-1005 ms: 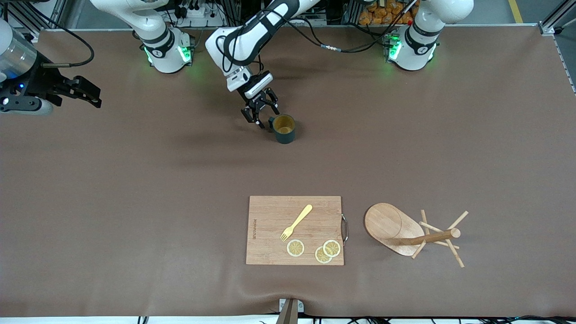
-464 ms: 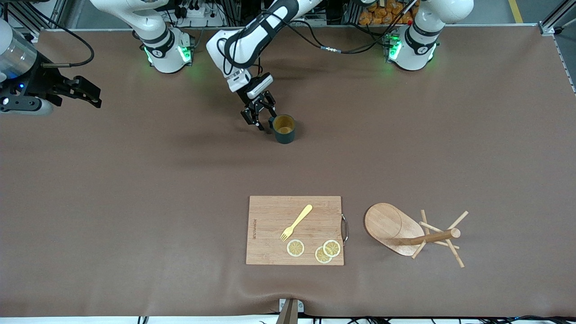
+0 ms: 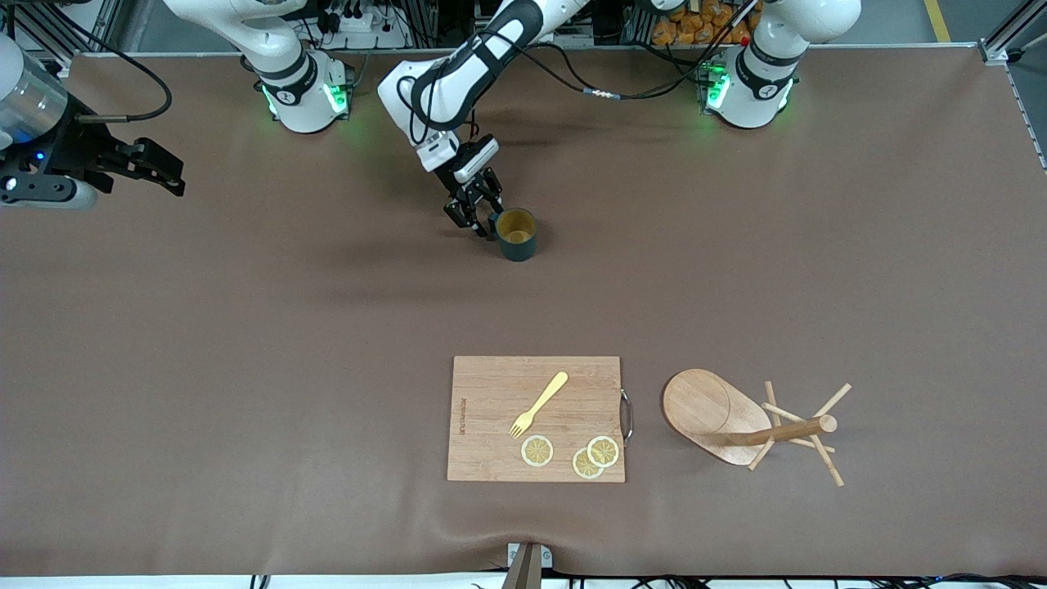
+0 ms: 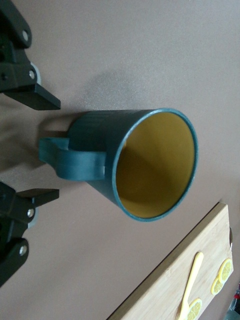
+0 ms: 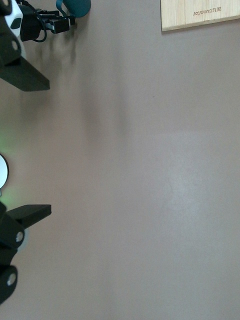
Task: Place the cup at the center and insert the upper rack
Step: 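Close the left gripper on the teal mug handle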
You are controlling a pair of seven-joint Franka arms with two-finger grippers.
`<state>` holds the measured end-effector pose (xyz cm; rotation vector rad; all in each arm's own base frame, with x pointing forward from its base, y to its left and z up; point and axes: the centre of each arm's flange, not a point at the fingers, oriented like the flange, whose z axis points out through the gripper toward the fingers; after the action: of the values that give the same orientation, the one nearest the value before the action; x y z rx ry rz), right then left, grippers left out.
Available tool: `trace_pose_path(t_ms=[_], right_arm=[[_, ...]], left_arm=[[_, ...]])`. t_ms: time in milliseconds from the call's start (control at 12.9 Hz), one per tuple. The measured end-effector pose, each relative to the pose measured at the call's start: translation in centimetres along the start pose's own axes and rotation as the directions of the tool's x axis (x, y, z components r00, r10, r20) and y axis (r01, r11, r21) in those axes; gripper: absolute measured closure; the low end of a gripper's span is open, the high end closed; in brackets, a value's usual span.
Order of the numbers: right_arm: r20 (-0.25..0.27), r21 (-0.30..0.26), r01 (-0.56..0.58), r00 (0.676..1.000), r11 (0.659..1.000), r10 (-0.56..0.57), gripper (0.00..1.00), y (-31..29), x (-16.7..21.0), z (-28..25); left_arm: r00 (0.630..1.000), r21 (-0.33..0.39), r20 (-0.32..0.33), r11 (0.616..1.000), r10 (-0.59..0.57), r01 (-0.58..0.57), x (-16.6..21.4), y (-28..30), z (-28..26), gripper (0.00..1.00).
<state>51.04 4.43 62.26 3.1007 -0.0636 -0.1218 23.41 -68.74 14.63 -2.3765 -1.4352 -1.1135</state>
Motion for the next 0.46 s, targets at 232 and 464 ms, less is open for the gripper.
trace_pose_path(t_ms=[232, 464], right_arm=[[0.0, 0.0, 0.002, 1.0, 1.0, -0.002, 0.0, -0.08, -0.01, 0.0], [0.0, 0.0, 0.007, 1.0, 1.0, -0.007, 0.0, -0.44, -0.06, -0.01]], left_arm=[[1.0, 0.006, -0.009, 1.0, -0.002, 0.002, 0.16, 0.02, 0.02, 0.29], [1.0, 0.012, -0.019, 1.0, -0.003, 0.003, 0.3, -0.01, 0.14, 0.29]])
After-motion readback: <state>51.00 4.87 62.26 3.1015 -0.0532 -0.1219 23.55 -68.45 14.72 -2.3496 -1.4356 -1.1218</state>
